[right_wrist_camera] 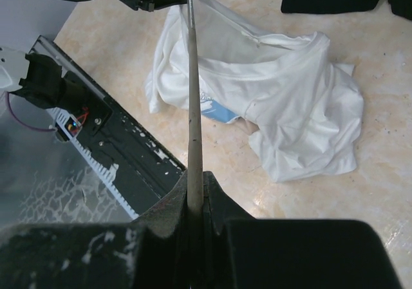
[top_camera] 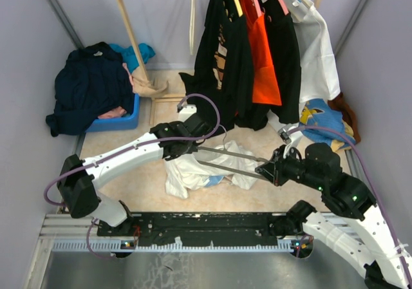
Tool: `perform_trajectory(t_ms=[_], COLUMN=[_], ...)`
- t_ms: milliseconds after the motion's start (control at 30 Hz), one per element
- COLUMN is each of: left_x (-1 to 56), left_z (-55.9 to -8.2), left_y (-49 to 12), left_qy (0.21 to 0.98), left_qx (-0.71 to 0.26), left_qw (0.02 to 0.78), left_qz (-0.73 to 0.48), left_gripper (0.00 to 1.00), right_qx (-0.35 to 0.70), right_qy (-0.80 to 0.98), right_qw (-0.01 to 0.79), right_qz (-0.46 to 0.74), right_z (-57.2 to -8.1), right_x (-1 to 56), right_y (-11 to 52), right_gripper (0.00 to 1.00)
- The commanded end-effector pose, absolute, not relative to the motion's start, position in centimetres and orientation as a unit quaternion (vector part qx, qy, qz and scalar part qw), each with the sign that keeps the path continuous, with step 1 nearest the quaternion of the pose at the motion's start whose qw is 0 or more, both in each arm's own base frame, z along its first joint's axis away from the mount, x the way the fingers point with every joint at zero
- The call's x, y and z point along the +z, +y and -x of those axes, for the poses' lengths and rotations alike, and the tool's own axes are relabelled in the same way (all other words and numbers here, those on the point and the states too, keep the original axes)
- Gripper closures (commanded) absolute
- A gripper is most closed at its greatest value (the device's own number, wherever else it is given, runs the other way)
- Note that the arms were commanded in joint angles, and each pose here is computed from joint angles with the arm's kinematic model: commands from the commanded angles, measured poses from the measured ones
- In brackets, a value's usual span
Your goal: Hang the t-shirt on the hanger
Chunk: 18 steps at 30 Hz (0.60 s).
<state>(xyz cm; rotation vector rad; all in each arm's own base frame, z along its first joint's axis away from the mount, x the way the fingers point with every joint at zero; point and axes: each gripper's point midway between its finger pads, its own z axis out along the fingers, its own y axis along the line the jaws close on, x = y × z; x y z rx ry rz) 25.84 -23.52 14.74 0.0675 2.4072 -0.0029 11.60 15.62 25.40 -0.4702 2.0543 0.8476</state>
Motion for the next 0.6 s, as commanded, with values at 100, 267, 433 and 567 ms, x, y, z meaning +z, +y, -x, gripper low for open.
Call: perform_trajectory(t_ms=[100, 267, 433, 567], left_x=[16.3, 17.3, 18.4, 19.2], left_z=[-25.6, -25.4, -25.3, -25.2], left_y=[-22.9, -23.2, -23.6, -23.9], left_qy=[0.928, 0.927, 0.926, 0.923], left_qx=[-0.004, -0.022, -0.035, -0.049], left_qw=[0.372, 0.374, 0.375, 0.378], left_qz=[-0.026, -0.028, -0.035, -0.041], left_gripper=[1.00, 1.00, 1.00, 1.00], right_qx=[0.389, 0.393, 0.393, 0.406], right_qy=[0.791, 0.792, 0.790, 0.782], right_qw=[0.432, 0.432, 0.442, 0.446], right_qz=[0.193, 0.180, 0.162, 0.159], right_z=[-10.8, -11.3, -12.4, -12.9], right_x=[28.0, 27.6, 27.5, 27.1], right_y=[16.7, 17.0, 17.4, 18.1], right_gripper=[1.00, 1.00, 1.00, 1.00])
